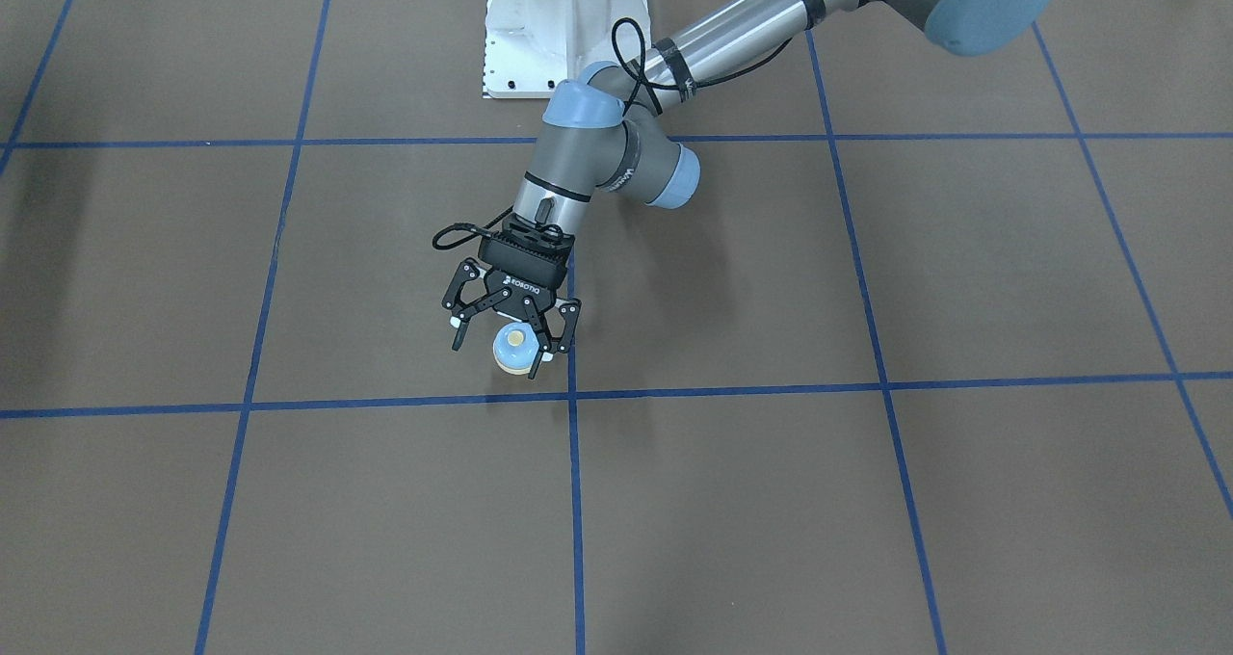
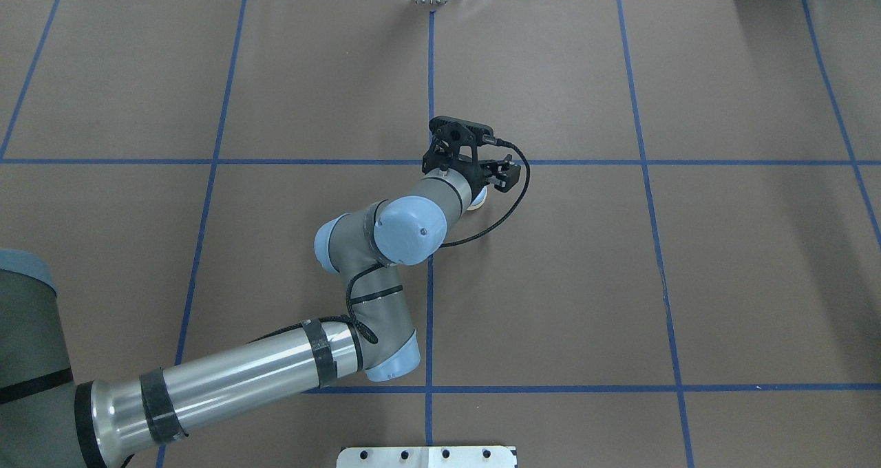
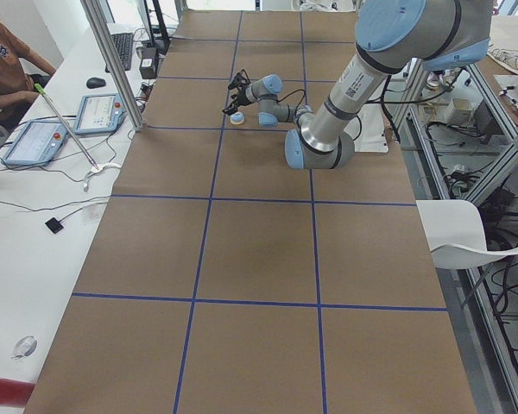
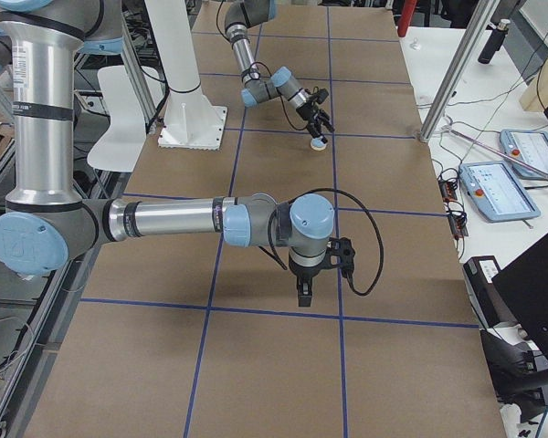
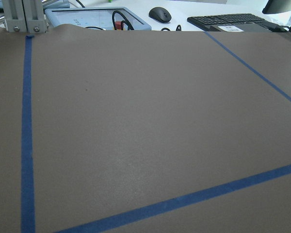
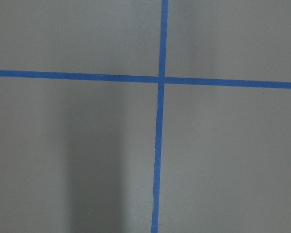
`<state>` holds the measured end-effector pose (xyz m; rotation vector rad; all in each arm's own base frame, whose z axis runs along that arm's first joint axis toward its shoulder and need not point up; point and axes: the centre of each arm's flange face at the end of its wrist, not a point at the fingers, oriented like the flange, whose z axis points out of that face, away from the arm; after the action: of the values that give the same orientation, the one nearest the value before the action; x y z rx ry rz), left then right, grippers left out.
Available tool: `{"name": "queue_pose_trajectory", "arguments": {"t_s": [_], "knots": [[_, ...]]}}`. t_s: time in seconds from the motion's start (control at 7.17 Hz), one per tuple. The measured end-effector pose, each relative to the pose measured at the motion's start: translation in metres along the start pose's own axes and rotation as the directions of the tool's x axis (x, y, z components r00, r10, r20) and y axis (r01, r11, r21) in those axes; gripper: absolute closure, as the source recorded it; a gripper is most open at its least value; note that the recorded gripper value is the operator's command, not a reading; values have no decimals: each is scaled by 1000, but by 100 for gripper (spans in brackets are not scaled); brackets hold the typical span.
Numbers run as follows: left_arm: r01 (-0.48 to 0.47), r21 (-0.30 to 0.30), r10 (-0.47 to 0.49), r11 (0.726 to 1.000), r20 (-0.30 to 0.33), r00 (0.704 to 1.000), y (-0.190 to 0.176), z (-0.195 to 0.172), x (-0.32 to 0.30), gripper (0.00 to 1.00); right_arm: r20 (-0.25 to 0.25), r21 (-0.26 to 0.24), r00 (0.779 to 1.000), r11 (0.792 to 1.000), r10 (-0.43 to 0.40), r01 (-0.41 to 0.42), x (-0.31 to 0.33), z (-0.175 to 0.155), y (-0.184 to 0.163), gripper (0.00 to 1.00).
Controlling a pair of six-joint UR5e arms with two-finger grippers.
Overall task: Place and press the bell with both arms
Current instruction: 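Lower the bell onto the table and open the left gripper, then withdraw the left gripper away from the bell while the right arm reaches in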
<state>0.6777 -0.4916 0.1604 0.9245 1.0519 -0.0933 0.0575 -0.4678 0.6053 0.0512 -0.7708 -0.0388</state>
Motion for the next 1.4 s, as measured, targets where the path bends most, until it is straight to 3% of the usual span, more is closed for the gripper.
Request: {"name": "queue_pose_trajectory", "arguments": {"t_s": [0.28, 0.7, 1.12, 1.4], "knots": [[-4, -117, 8, 993, 33, 999, -63, 0, -31, 0, 9, 27, 1000, 999, -26, 26, -14, -12, -15, 0], [32, -337, -3, 941, 86, 996, -154, -7, -133, 0, 64, 52, 992, 993, -111, 108, -74, -23, -56, 0], [-13, -429, 52, 903, 81, 995, -167, -75, -310, 0, 105, 7, 994, 1000, -24, 23, -233, -2, -121, 0], [-45, -475, 95, 879, 82, 992, -179, -133, -422, 0, 116, -23, 993, 999, 24, -22, -350, 17, -135, 0]]}}
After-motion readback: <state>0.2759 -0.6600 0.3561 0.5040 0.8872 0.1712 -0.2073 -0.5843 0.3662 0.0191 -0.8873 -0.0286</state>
